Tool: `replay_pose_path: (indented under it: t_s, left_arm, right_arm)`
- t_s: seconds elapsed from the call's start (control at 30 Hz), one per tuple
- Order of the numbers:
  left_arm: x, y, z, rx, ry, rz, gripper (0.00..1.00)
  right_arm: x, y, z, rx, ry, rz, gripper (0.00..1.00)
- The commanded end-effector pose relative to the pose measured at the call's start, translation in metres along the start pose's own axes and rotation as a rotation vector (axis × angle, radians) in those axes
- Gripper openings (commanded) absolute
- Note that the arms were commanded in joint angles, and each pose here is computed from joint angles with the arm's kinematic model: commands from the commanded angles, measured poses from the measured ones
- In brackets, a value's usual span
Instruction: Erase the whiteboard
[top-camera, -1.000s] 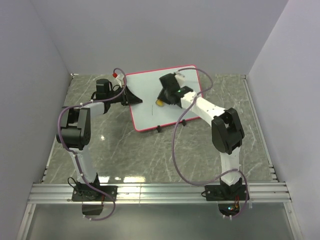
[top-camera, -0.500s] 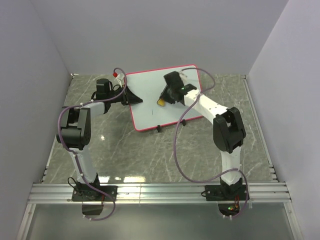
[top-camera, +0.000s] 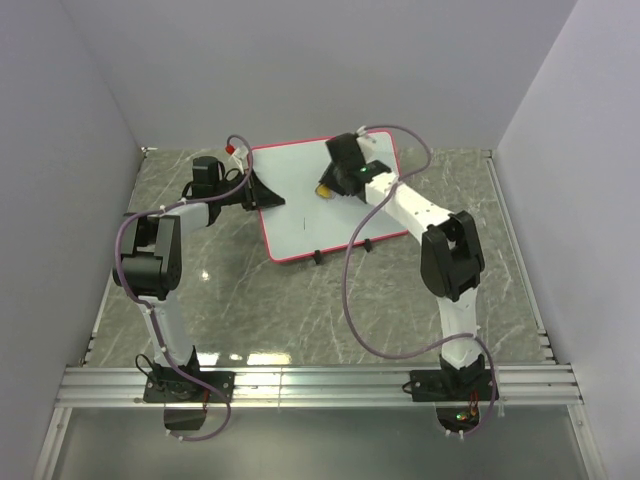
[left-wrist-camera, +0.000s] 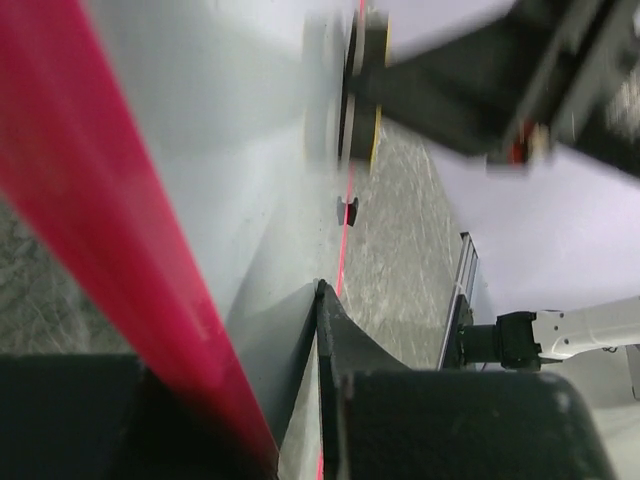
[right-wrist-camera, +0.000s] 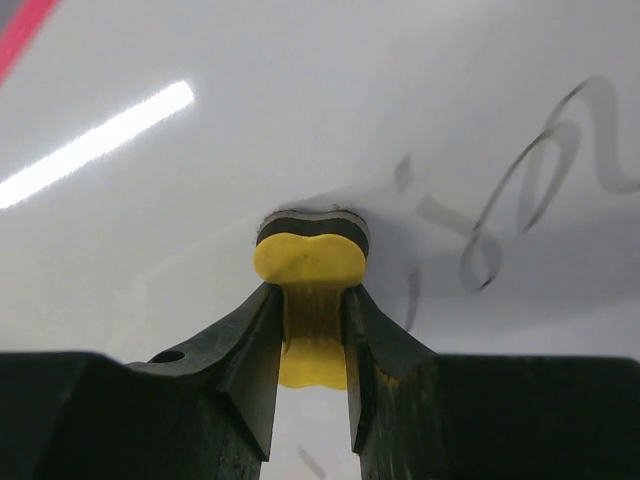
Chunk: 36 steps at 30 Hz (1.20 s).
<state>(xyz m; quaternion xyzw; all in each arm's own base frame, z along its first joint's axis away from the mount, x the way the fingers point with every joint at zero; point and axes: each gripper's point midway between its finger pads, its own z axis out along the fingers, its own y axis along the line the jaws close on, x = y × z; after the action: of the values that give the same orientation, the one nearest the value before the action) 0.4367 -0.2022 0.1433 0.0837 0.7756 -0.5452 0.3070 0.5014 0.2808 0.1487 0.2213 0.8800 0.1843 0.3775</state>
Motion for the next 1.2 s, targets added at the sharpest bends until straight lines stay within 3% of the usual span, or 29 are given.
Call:
replay_pose_path:
  t_s: [0.0, 0.1, 0.27, 0.43, 0.93, 1.17]
  left_arm:
    - [-0.003, 0.006, 0.013, -0.034, -0.002, 0.086, 0.0]
    - [-0.005, 0.007, 0.013, -0.036, -0.009, 0.081, 0.0]
    - [-0.006, 0.008, 0.016, -0.018, -0.013, 0.071, 0.0]
    - [-0.005, 0.008, 0.017, -0.007, -0.016, 0.062, 0.0]
    - [0.002, 0.007, 0.012, -0.024, -0.012, 0.06, 0.0]
    - [0.002, 0.005, 0.01, -0.036, -0.012, 0.069, 0.0]
  right_arm:
    - [0.116, 0.012, -0.016, -0.034, 0.217, -0.095, 0.0]
    - [0.172, 0.003, -0.032, -0.042, 0.315, -0.102, 0.0]
    - [0.194, -0.023, -0.04, 0.001, 0.357, -0.069, 0.0]
    - [0.174, -0.029, -0.037, 0.02, 0.299, -0.035, 0.0]
    - [0.037, -0.026, 0.011, 0.035, 0.084, 0.116, 0.0]
    - [0.027, -0.025, 0.021, 0.038, 0.076, 0.144, 0.0]
